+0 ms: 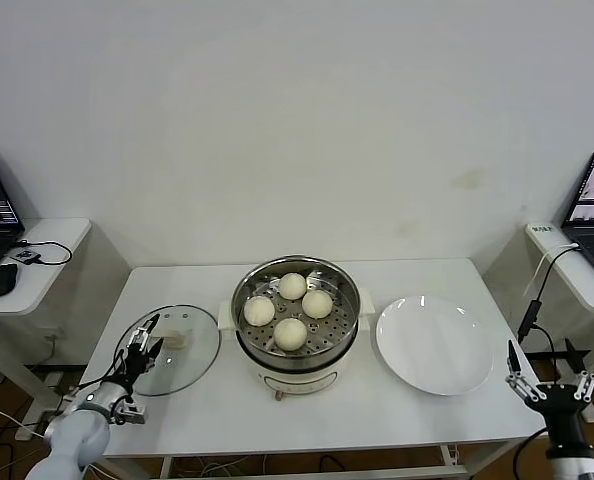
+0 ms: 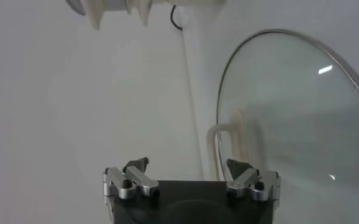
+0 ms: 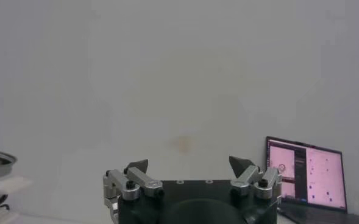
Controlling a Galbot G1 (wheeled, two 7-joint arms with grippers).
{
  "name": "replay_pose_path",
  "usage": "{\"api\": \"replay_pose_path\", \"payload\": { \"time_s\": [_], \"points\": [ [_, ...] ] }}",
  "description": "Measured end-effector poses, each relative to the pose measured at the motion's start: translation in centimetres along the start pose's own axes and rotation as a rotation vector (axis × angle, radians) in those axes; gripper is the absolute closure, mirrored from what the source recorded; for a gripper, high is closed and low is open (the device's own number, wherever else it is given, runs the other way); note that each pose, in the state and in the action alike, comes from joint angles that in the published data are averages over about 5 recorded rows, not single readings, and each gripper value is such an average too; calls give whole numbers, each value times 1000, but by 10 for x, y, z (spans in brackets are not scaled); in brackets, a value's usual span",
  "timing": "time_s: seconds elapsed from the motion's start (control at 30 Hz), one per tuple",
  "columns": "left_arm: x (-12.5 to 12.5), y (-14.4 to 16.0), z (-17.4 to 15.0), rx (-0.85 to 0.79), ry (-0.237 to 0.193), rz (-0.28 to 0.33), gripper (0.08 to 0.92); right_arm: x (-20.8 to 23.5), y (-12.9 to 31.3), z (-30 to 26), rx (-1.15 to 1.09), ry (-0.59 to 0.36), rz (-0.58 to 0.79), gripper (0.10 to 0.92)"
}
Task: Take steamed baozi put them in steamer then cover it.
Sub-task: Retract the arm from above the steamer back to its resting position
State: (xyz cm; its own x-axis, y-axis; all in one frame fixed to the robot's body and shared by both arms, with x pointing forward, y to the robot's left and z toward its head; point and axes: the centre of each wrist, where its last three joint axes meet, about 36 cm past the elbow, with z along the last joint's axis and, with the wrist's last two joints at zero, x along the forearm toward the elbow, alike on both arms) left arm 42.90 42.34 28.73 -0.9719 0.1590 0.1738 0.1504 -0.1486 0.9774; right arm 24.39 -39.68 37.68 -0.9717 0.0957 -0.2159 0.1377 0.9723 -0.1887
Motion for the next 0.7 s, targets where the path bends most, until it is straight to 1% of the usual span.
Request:
{"api": "replay_pose_path", "payload": {
  "time_s": [0.23, 0.43, 0.7],
  "points": [
    [-15, -1, 1, -2, 3, 5, 177, 4, 3, 6, -5, 12, -3, 200],
    [-27, 1, 4, 2, 16, 2, 177, 5, 4, 11, -8, 21, -7, 200],
    [-38, 2, 5, 14, 24, 12, 183, 5, 6, 14, -9, 28, -12, 199]
  ]
}}
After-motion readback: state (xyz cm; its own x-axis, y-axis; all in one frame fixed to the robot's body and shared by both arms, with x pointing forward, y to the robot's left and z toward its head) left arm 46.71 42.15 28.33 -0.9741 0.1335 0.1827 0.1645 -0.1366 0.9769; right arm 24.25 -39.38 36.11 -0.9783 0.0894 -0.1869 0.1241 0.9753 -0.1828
